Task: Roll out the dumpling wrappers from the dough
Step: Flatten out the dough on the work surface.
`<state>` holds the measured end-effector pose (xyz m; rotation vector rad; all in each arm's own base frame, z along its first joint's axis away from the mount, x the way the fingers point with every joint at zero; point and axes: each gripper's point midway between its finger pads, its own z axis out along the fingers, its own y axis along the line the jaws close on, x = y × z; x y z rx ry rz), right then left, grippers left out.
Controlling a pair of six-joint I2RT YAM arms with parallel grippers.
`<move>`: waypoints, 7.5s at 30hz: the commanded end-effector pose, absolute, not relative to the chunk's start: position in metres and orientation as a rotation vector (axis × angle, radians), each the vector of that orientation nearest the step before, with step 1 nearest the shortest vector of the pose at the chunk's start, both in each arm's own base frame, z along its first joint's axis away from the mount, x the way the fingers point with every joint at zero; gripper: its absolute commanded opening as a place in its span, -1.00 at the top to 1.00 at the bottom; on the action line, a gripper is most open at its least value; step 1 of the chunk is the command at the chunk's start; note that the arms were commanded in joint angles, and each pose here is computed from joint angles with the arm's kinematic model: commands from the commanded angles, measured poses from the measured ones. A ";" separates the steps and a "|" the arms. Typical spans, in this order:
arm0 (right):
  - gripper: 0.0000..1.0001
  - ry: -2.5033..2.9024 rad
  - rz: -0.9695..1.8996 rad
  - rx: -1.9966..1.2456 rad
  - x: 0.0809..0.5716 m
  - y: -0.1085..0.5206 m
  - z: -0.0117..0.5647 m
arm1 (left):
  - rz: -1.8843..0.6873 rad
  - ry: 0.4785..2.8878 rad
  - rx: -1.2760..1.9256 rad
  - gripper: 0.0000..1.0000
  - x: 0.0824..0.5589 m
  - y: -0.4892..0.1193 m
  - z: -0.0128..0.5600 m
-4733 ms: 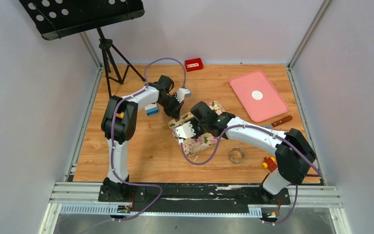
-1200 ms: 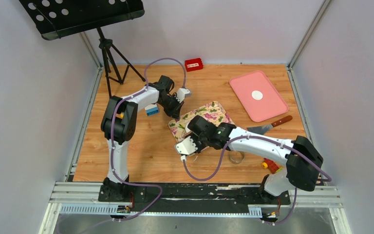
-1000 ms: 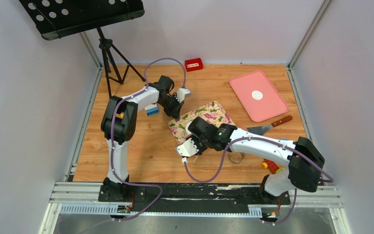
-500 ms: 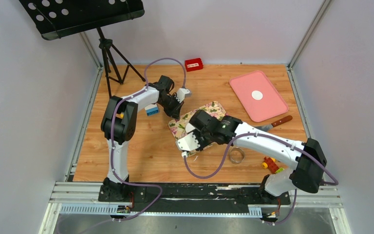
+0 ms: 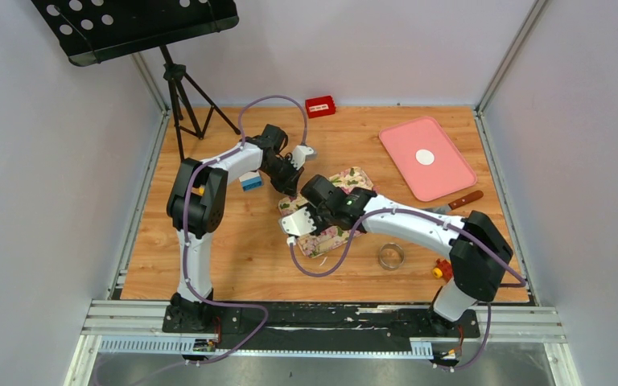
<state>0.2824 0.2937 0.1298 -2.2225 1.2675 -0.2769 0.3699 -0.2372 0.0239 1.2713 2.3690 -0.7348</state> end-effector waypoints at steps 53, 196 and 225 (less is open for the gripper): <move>1.00 1.375 -0.139 -2.458 0.197 0.233 0.107 | -0.704 2.384 1.312 1.00 0.361 -0.235 0.020; 1.00 1.320 -0.172 -2.532 0.179 0.217 0.105 | -0.696 2.382 1.319 1.00 0.360 -0.235 0.020; 1.00 1.423 -0.024 -2.479 0.210 0.213 0.061 | -0.691 2.378 1.322 1.00 0.361 -0.235 0.020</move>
